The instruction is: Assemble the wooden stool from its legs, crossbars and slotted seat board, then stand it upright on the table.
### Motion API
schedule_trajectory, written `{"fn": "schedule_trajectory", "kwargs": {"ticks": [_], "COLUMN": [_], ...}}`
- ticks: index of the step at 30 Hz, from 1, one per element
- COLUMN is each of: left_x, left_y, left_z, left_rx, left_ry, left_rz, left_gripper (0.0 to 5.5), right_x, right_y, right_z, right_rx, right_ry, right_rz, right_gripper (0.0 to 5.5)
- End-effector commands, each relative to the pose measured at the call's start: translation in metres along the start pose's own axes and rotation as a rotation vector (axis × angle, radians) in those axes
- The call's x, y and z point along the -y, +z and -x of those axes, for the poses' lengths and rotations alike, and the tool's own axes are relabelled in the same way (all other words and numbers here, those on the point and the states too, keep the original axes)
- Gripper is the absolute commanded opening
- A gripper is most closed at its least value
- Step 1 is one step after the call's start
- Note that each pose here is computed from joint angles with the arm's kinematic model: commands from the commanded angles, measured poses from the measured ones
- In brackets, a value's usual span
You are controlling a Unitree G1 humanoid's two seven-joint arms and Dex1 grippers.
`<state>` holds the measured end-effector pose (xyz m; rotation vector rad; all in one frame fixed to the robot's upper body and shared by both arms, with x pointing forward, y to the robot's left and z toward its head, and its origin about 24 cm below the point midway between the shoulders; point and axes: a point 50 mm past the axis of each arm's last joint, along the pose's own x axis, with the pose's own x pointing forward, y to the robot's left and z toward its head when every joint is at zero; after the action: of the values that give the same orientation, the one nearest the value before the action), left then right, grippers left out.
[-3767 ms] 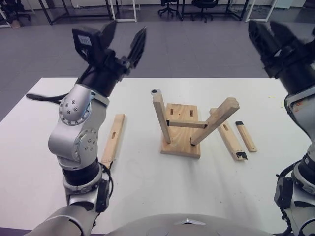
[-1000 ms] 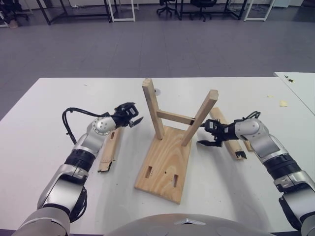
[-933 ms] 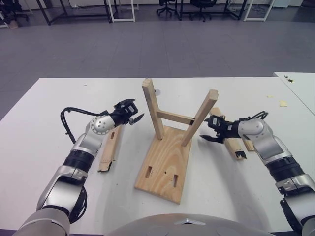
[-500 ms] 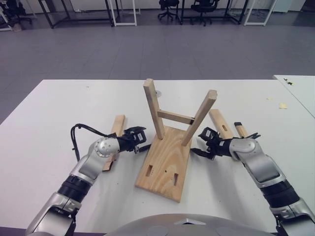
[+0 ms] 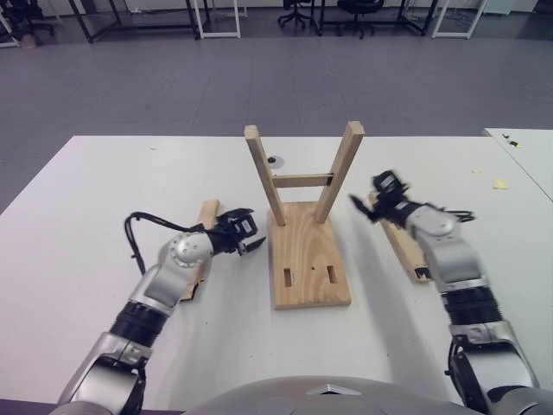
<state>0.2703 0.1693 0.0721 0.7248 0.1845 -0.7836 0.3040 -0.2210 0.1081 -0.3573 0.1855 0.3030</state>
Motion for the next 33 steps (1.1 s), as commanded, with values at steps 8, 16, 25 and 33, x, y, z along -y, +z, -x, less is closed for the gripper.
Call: {"fn": "schedule_trajectory", "kwargs": {"ticks": [8,16,25,33], "left_x": [0.019,0.017,-0.022,-0.092], "left_y": [0.026,0.045,0.14,0.214], "left_z": [0.05,0.05,0.044,0.04], "left_rx": [0.2,0.263,0.775,1.11], "left_ry": [-0.009,-0.011,-0.02,-0.257], "left_rz": [0.438,0.451,0.669,1.078], "left_gripper": [3.77,3.77,3.77,3.77], "right_x": [0.026,0.019,0.044,-0.04], "right_y": [-0.106,-0.122,-0.028,0.188], "right_z": [0.066,0.072,0.042,0.065], "right_rx": [-0.379,-0.478,-0.019,0.851], "right_ry": [-0.114,-0.141,-0.208,0.164], "right_rz": [-0.388,-0.432,-0.174,0.322], "right_gripper": [3.76,2.3,1.32,1.32]}}
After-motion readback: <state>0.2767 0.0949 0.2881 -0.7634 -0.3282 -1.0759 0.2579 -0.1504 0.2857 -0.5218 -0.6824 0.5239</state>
